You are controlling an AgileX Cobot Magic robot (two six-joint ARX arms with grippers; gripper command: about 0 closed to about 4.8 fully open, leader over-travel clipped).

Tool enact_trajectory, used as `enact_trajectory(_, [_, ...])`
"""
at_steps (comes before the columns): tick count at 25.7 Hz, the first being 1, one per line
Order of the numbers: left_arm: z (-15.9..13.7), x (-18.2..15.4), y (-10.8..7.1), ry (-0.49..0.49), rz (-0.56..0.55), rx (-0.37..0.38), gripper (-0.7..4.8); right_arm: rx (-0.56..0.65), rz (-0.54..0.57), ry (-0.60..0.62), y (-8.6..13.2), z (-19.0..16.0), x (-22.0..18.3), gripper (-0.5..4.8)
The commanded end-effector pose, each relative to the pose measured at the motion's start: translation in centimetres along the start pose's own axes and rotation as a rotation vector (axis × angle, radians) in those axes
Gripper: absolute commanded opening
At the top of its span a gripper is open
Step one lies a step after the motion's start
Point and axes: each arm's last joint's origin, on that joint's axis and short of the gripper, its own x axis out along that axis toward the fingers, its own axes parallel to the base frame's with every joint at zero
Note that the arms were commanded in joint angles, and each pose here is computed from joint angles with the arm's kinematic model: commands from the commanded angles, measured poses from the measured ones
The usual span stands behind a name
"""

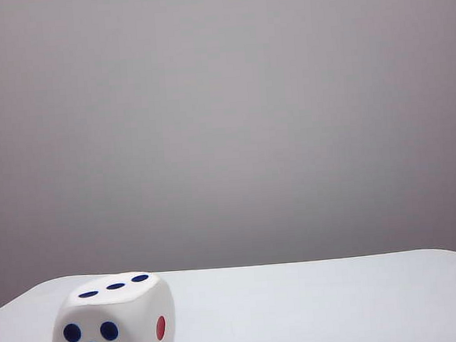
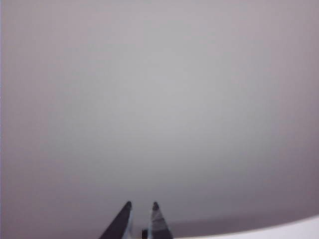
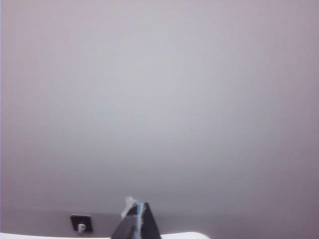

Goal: Pick up the dice on the table and roll the dice.

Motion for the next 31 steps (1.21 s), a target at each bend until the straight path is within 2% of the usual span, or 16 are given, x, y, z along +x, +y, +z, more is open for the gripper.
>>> enact_trajectory(1, [-0.7,-0.4,0.0,-0.041,0.004,-0.022,0.46,0.026,-0.012,-0.046,0.0,-1.3,0.3,-0.02])
enact_trajectory(5, [-2.5,-0.3,0.1,-0.013,0.006,-0.041,0.19,0.029,-0.067,-0.025,-0.2,-4.3,0.6,-0.01])
enact_trajectory(7, [-3.6,0.0,0.3,-0.037,0.002,-0.116,0.16,0.081,-0.069,-0.075,-0.3,-5.3,0.3,-0.01])
enact_trajectory(11, [-4.3,0.1,0.2,-0.026,-0.044,-0.133,-0.06,0.089,-0.066,-0.125,-0.4,-5.9,-0.8,-0.01])
enact_trajectory(14, [-4.9,0.1,0.2,-0.005,-0.063,-0.118,-0.06,0.088,-0.088,-0.127,-0.6,-6.3,-1.4,-0.01])
enact_trajectory(21, [-7.5,0.2,0.4,0.091,-0.074,-0.054,-0.06,0.068,-0.102,-0.036,-0.8,-9.5,-1.7,-0.01])
enact_trajectory(26, [-8.7,0.2,0.7,0.12,0.009,-0.025,-0.06,0.058,-0.086,0.064,-0.8,-11.6,-1.5,-0.01])
enact_trajectory(28, [-8.9,0.2,0.7,0.139,0.009,-0.02,-0.06,0.052,-0.092,0.091,-0.8,-11.8,-1.6,0.0])
enact_trajectory(31, [-9.8,0.1,0.8,0.218,0.032,0.022,-0.06,0.044,-0.098,0.159,-0.9,-12.5,-1.6,0.02])
